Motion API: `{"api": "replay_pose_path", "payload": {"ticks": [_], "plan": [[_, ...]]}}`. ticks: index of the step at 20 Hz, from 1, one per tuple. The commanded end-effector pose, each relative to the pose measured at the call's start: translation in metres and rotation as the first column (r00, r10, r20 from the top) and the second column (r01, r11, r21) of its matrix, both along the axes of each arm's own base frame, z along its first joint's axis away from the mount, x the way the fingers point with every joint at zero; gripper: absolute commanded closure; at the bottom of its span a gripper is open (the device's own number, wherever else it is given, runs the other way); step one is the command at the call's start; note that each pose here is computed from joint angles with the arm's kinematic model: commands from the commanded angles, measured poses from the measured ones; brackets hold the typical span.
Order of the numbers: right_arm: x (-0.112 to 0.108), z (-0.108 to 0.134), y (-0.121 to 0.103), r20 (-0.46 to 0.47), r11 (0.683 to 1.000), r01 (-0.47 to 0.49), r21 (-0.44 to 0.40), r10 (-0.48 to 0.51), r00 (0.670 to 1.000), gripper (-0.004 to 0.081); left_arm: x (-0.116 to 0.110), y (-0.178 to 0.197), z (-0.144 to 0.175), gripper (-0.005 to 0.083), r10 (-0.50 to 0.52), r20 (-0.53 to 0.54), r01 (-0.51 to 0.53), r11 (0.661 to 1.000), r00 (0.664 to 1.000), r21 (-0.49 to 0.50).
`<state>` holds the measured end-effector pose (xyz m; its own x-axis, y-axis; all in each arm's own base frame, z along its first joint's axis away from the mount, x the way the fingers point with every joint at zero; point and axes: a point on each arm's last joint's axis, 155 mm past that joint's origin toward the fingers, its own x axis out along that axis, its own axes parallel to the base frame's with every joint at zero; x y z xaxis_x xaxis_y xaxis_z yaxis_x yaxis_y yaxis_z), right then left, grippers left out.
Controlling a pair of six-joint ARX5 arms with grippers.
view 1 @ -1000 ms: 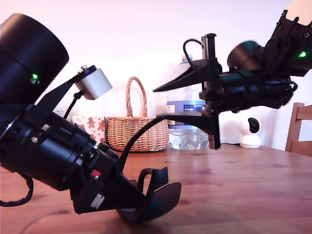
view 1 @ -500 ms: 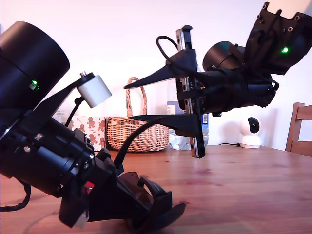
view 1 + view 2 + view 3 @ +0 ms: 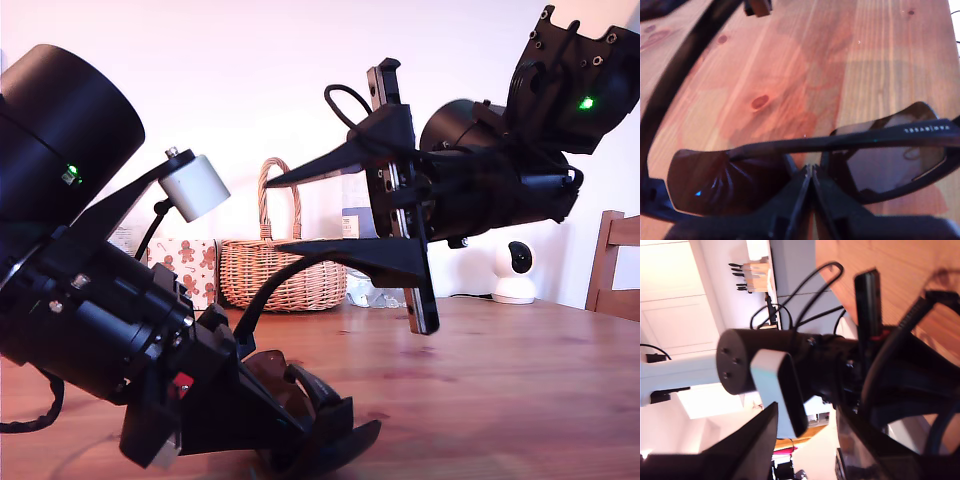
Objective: Pick up the sunglasses and close them, then place them back on the table
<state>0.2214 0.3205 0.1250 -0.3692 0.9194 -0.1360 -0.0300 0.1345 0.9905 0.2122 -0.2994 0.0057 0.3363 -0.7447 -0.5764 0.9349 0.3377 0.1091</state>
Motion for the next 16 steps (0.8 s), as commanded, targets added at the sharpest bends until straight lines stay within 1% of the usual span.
{"api": "replay_pose_path", "payload": {"ticks": [1, 5, 9, 14, 16], "plan": [[-0.006, -0.005, 0.004, 0.008, 1.0, -0.018, -0.011, 0.018, 1.0, 0.0454, -0.005, 0.008, -0.014, 0.0795, 0.003, -0.03, -0.001, 0.999, 1.0, 0.041], [-0.011, -0.019, 0.002, 0.021, 0.997, -0.01, -0.072, 0.011, 1.0, 0.0454, -0.004, 0.009, -0.014, 0.0795, 0.007, -0.031, -0.005, 0.999, 0.999, 0.042], [-0.012, -0.04, -0.004, 0.06, 0.987, 0.009, -0.161, 0.0, 0.998, 0.0454, -0.003, 0.01, -0.014, 0.0795, 0.009, -0.032, -0.007, 0.999, 0.999, 0.042], [-0.005, -0.068, -0.014, 0.166, 0.958, 0.053, -0.281, -0.005, 0.986, 0.0454, -0.003, 0.01, -0.014, 0.0795, 0.01, -0.032, -0.009, 0.999, 0.999, 0.04], [-0.002, -0.074, -0.015, 0.189, 0.948, 0.067, -0.312, -0.007, 0.982, 0.0454, -0.003, 0.01, -0.014, 0.0795, 0.01, -0.031, -0.009, 0.999, 0.999, 0.04]]}}
